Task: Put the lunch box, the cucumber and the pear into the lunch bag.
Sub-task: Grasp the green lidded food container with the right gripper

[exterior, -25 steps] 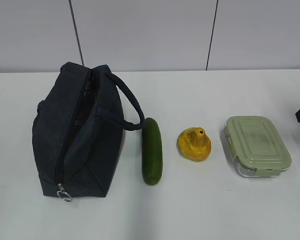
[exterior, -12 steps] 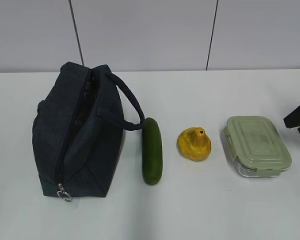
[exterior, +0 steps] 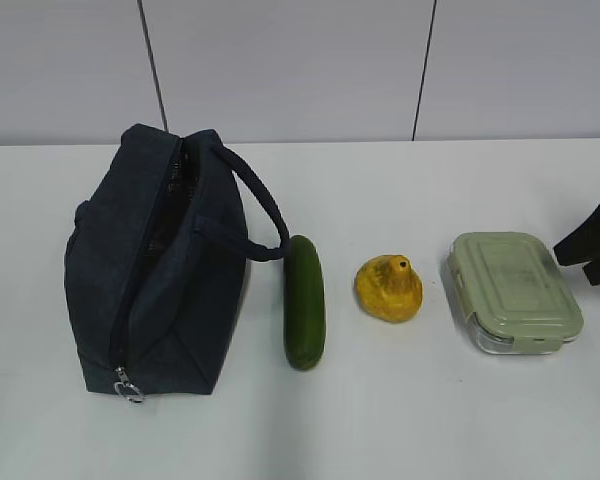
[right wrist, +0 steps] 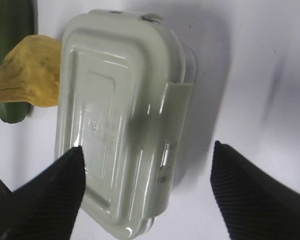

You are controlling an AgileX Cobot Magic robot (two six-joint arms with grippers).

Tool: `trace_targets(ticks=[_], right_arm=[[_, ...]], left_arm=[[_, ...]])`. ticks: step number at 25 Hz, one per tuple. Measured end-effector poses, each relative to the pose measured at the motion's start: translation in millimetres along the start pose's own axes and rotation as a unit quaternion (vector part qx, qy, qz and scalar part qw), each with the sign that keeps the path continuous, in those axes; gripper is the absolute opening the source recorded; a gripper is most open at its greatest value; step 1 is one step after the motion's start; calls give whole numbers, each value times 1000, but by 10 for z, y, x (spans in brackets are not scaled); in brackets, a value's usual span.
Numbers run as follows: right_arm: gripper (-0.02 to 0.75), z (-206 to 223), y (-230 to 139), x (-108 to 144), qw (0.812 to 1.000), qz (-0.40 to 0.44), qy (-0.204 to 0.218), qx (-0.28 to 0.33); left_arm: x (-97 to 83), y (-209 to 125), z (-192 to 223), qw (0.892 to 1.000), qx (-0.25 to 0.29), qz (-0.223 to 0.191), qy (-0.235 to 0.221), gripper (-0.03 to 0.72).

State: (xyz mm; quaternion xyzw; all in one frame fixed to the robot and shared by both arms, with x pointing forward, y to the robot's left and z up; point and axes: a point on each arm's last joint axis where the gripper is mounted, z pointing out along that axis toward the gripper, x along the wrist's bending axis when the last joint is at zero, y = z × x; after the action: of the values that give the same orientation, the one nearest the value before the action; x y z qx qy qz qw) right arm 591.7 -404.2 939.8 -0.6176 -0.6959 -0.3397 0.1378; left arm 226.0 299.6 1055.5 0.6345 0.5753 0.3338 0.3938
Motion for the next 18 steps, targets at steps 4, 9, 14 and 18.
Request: trace_targets(ticks=[4,9,14,18], right_arm=[[608,10,9,13,1000,-5,2,-1],[603,10,23,23,1000,-7,7,-9],[596,60,23,-16,1000,4,16,-11],[596,190,8,-120,999,23,34,-12]], left_arm=[[0,0,0,1000,0,0,0,342],[0,0,0,1000,0,0,0,342],[0,0,0,1000,0,0,0,342],[0,0,0,1000,0,0,0,342]])
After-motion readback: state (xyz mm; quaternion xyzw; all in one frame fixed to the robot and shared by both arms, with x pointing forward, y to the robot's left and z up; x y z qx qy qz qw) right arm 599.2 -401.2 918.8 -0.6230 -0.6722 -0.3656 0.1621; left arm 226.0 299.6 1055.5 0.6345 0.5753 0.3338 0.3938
